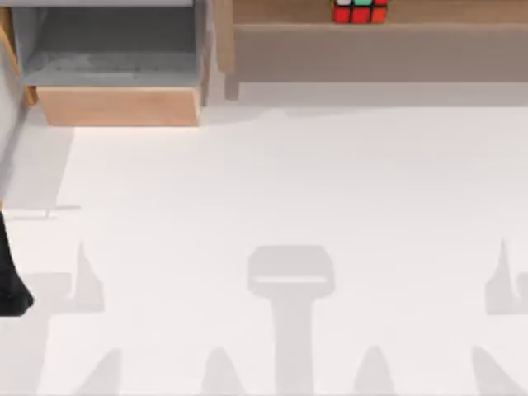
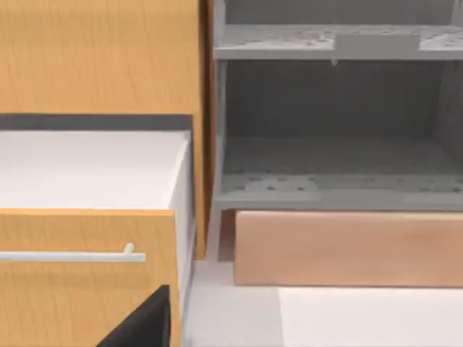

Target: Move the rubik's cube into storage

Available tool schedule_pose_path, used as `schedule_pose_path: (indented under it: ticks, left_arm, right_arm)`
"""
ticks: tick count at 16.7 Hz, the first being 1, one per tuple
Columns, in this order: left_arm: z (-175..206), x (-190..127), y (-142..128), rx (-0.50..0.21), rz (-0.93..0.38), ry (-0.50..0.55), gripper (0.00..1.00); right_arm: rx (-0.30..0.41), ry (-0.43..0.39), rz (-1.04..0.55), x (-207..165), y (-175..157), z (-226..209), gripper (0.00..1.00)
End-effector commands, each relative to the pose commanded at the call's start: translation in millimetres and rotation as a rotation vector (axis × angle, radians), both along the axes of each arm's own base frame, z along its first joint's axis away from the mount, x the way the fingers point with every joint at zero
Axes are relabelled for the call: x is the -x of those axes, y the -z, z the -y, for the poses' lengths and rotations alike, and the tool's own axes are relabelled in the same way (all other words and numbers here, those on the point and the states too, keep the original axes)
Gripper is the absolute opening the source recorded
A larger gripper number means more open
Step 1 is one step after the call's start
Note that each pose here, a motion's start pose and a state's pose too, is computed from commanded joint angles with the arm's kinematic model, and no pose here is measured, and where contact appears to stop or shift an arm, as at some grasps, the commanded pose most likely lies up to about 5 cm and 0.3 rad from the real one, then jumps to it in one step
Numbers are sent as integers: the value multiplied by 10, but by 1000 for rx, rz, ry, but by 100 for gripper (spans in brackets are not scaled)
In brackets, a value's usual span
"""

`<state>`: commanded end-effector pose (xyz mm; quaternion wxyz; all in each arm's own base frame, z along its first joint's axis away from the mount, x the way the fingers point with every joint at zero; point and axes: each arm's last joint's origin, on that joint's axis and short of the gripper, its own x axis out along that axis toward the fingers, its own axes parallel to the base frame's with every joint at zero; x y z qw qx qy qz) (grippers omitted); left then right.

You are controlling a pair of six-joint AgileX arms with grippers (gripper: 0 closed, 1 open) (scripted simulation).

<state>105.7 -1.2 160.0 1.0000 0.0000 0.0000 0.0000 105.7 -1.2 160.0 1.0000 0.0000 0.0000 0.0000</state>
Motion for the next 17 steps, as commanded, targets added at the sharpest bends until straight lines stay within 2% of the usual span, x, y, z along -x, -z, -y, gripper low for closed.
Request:
schedule_pose_path:
  ticks: [3,5,10,14,17]
  left_arm:
    - [4,0,-30,1,5,1,100]
    - [21,-5,-179,4,25,2,100]
    - [141,-192,-901,22,83,6,100]
    - [459,-804,-1439,25,49,8,100]
    - [951,-1478,-1552,5,-5,10,100]
  right_arm:
    - [0,0,0,0,0,0,100]
    - [0,0,0,0,0,0,100]
    - [0,0,0,0,0,0,100]
    - [0,0,0,0,0,0,100]
    - [0,0,0,0,0,0,100]
